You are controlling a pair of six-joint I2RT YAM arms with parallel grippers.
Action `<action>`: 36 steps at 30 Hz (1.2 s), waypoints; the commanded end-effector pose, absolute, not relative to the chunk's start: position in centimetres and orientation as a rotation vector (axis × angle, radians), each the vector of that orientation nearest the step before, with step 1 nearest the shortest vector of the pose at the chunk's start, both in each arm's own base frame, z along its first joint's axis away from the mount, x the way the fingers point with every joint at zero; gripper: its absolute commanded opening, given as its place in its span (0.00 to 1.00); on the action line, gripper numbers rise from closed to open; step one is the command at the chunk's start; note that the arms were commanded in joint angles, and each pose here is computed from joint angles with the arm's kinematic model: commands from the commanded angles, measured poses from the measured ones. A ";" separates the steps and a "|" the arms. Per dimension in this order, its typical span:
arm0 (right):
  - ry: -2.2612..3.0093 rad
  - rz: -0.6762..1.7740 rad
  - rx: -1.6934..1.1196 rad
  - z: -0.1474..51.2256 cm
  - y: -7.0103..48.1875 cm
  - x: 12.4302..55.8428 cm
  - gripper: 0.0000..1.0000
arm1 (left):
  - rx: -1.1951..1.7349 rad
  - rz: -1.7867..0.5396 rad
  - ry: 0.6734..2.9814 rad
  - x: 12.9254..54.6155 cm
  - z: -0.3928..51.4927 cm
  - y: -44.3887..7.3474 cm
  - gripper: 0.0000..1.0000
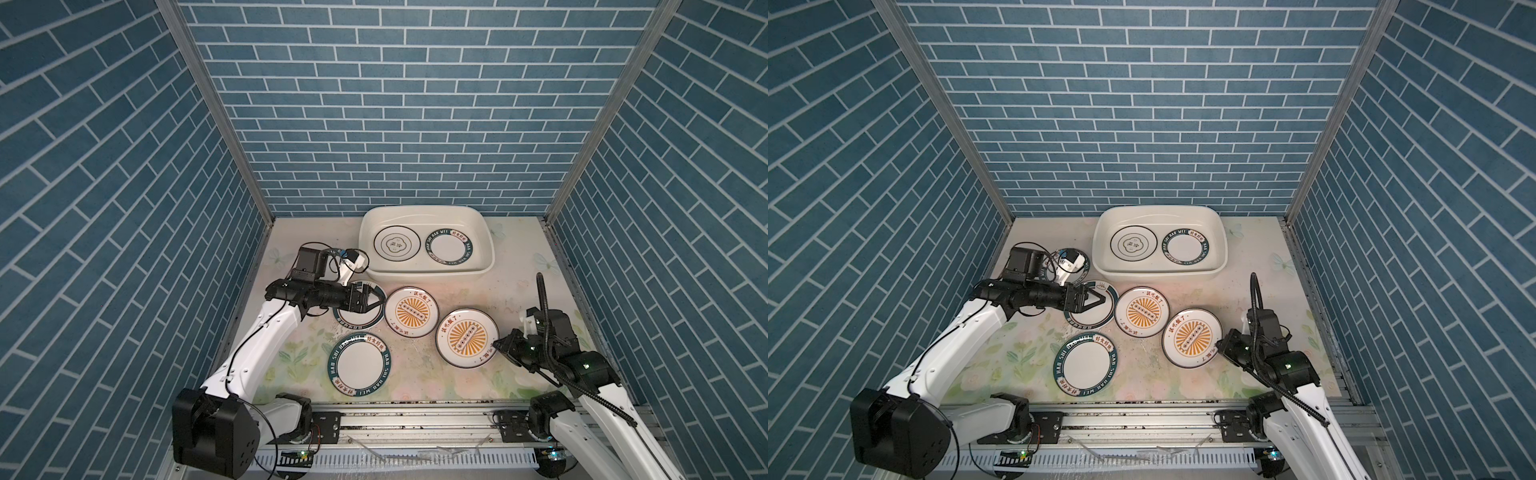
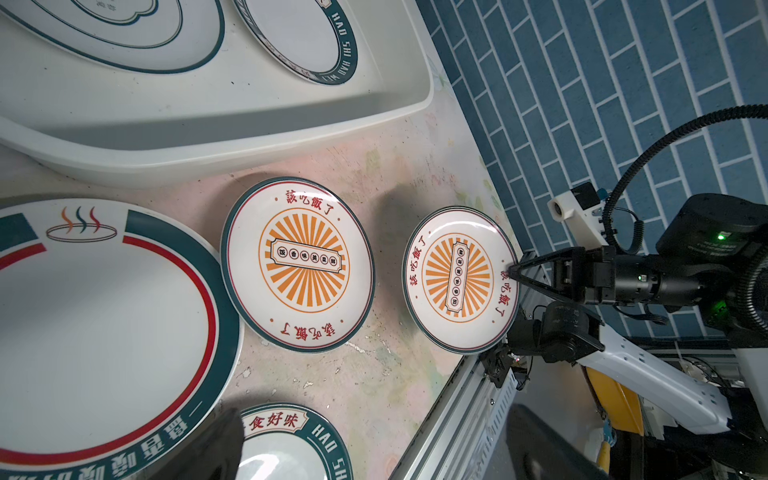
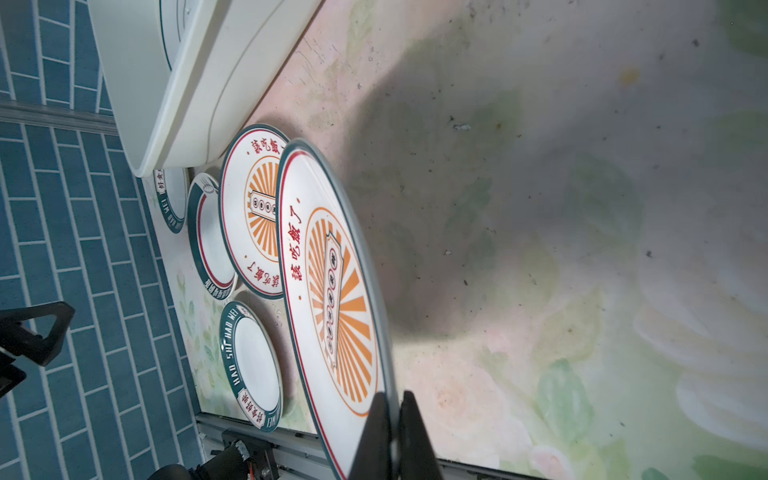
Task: Place the plates into the plastic bin on the countertop
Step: 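Lift the sunburst plate on edge with the right gripper toward the bin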
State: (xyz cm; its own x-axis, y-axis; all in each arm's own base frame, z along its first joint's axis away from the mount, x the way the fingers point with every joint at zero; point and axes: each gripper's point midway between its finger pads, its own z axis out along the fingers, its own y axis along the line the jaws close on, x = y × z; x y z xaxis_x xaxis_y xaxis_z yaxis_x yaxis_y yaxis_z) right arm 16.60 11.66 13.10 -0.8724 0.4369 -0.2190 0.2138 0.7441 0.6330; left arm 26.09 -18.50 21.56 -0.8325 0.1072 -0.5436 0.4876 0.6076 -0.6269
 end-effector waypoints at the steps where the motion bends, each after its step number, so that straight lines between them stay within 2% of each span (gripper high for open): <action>1: 2.553 0.955 0.394 16.0 12.9 17.4 0.00 | 0.482 -1.104 2.339 26.4 22.9 -18.2 1.00; 9: 2.507 1.001 0.286 20.6 14.4 20.3 0.00 | 0.472 -1.101 2.331 26.6 23.3 -18.0 1.00; 19: 2.431 1.075 0.230 24.5 16.4 27.8 0.00 | 0.465 -1.085 2.306 26.6 24.0 -17.5 1.00; 28: 2.379 1.113 0.248 25.2 15.8 35.7 0.00 | 0.461 -1.066 2.290 26.7 24.6 -17.0 1.00; 36: 2.382 1.083 0.246 23.4 14.4 42.9 0.00 | 0.428 -1.059 2.285 27.1 24.8 -16.3 1.00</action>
